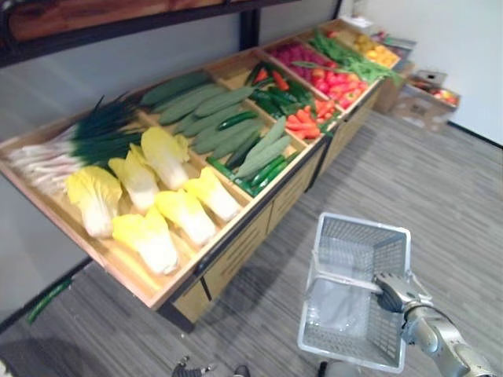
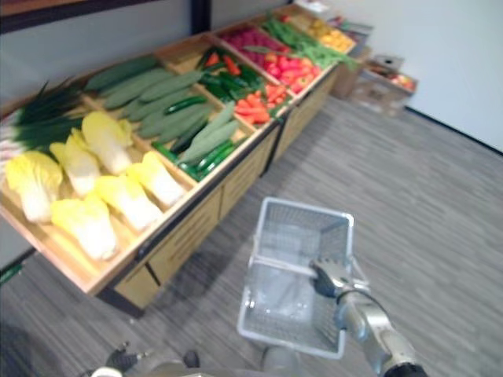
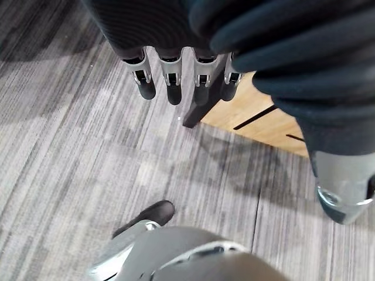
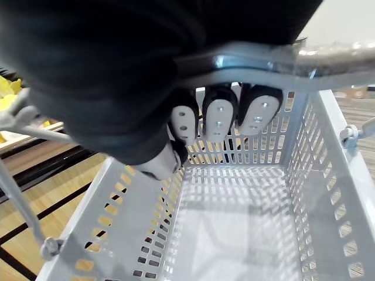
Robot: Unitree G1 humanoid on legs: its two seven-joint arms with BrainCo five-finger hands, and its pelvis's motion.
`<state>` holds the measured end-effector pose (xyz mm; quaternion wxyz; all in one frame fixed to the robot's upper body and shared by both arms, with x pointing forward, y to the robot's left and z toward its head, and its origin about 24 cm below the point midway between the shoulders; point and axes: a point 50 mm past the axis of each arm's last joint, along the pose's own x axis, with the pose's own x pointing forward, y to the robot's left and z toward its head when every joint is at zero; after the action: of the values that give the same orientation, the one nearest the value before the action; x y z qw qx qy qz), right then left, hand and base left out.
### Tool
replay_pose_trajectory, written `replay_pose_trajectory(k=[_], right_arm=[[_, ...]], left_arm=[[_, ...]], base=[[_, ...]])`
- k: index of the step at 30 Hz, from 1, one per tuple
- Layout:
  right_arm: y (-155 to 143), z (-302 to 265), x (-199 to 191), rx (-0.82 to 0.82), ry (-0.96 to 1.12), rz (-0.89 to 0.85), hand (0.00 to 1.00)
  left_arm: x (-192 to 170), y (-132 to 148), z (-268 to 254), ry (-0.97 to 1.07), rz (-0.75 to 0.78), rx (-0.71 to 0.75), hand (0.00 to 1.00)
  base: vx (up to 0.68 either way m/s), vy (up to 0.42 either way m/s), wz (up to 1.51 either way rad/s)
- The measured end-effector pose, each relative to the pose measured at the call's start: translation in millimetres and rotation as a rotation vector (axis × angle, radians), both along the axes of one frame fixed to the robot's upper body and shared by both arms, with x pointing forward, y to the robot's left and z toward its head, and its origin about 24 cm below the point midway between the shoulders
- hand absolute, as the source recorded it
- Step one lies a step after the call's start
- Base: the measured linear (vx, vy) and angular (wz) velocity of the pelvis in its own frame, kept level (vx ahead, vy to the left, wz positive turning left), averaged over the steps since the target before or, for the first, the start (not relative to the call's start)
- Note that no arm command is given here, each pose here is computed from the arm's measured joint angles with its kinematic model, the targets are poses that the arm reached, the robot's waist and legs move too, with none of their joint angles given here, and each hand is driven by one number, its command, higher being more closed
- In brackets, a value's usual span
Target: Pick vegetable in the basket
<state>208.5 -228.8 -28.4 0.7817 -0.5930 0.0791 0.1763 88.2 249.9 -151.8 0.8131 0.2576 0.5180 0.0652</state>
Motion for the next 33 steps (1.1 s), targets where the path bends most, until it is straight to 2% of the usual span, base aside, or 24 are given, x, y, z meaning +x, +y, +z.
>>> replay_pose_trajectory(k=[5,7,10,14,20,24,29,30,33], right_arm=[[10.4,-4.9,3.3,0.021,0.020,0.023,1.00],[10.3,-2.5,7.8,0.017,0.009,0.019,1.00],[3.5,-3.0,12.7,-0.013,0.020,0.002,1.00],[3.5,-2.7,14.5,-0.014,0.020,0.004,1.00],[-2.3,-9.2,2.9,-0.001,0.046,-0.033,1.00],[-7.2,-14.5,-5.3,-0.008,0.079,-0.056,1.00],[2.2,-19.4,-8.7,0.060,0.091,-0.072,1.00],[6.6,-39.5,-12.8,0.128,0.182,-0.163,1.00],[6.6,-39.5,-12.8,0.128,0.182,-0.163,1.00]], left_arm=[[10.1,14.3,6.6,-0.025,-0.009,0.044,0.00],[11.7,4.9,3.6,-0.026,-0.007,0.016,0.00],[6.3,-9.7,-2.2,-0.034,0.075,-0.034,0.00],[-13.5,-11.4,-5.6,-0.037,0.210,-0.069,0.00],[-37.6,-14.6,-10.2,0.026,0.246,-0.085,0.00],[-59.7,-26.9,-15.3,0.092,0.259,-0.117,0.00],[-54.2,-21.2,-13.7,0.086,0.223,-0.112,0.00],[-45.7,-7.9,-9.8,0.081,0.156,-0.073,0.00],[-45.7,-7.9,-9.8,0.081,0.156,-0.073,0.00]], base=[[0.09,-0.534,1.09],[-0.03,-0.673,0.89],[-0.09,-0.436,0.71],[-0.14,-0.227,0.65],[-0.13,-0.008,0.59],[-0.01,0.138,0.17],[-0.01,0.098,0.23],[0.00,0.014,0.08],[0.00,0.000,0.00]])
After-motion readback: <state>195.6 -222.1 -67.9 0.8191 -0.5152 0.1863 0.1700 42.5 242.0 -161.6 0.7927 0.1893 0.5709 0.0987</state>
